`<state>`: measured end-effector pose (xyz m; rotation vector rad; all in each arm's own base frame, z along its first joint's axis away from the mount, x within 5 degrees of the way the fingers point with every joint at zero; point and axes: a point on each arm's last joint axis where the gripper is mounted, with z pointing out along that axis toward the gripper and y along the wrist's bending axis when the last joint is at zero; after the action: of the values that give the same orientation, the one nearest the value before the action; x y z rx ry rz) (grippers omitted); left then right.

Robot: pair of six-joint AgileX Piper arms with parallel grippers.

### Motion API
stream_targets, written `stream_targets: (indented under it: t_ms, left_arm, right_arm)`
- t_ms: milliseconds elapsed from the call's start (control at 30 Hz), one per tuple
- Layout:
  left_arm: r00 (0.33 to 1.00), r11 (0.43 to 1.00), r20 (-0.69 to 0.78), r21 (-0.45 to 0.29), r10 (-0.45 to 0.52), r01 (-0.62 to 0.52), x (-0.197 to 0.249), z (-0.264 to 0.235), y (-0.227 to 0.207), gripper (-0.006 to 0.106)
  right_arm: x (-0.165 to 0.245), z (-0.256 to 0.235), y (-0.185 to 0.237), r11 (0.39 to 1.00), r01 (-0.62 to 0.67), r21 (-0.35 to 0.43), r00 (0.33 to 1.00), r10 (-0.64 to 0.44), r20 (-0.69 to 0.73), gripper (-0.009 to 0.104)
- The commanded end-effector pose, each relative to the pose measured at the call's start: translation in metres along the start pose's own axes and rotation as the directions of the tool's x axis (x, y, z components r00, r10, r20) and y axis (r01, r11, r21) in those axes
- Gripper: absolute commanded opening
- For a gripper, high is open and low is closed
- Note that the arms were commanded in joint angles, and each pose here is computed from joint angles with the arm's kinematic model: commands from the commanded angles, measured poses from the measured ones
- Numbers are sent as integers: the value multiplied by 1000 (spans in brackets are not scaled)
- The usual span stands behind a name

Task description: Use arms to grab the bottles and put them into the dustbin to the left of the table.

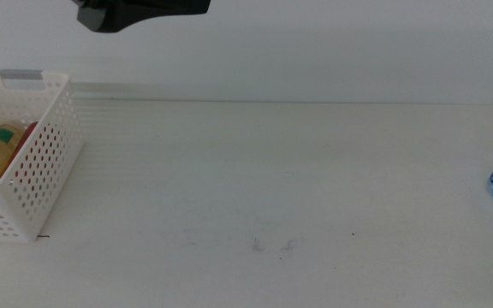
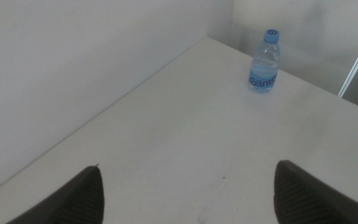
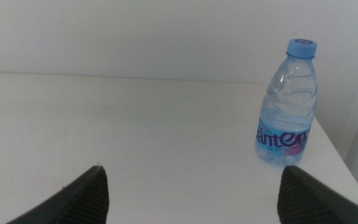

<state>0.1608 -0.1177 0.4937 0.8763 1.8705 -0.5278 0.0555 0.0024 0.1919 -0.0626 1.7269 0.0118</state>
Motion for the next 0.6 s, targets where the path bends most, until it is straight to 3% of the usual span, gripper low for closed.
stream_targets:
  t_ms: [0,167,567]
  left_arm:
    - [1000,1000,22,6,-7,7,-2,-4,-2,94]
    - [1000,1000,22,6,-7,7,-2,-4,-2,94]
    - [1000,1000,22,4,-7,6,-2,-4,-2,94]
  right_arm:
    - [-3,0,-1,1000,24,12,999,-24,38,92]
    - [-21,-1,-1,1000,-6,9,973,4,232,92]
    - [-19,48,-1,999,-39,7,997,38,72,92]
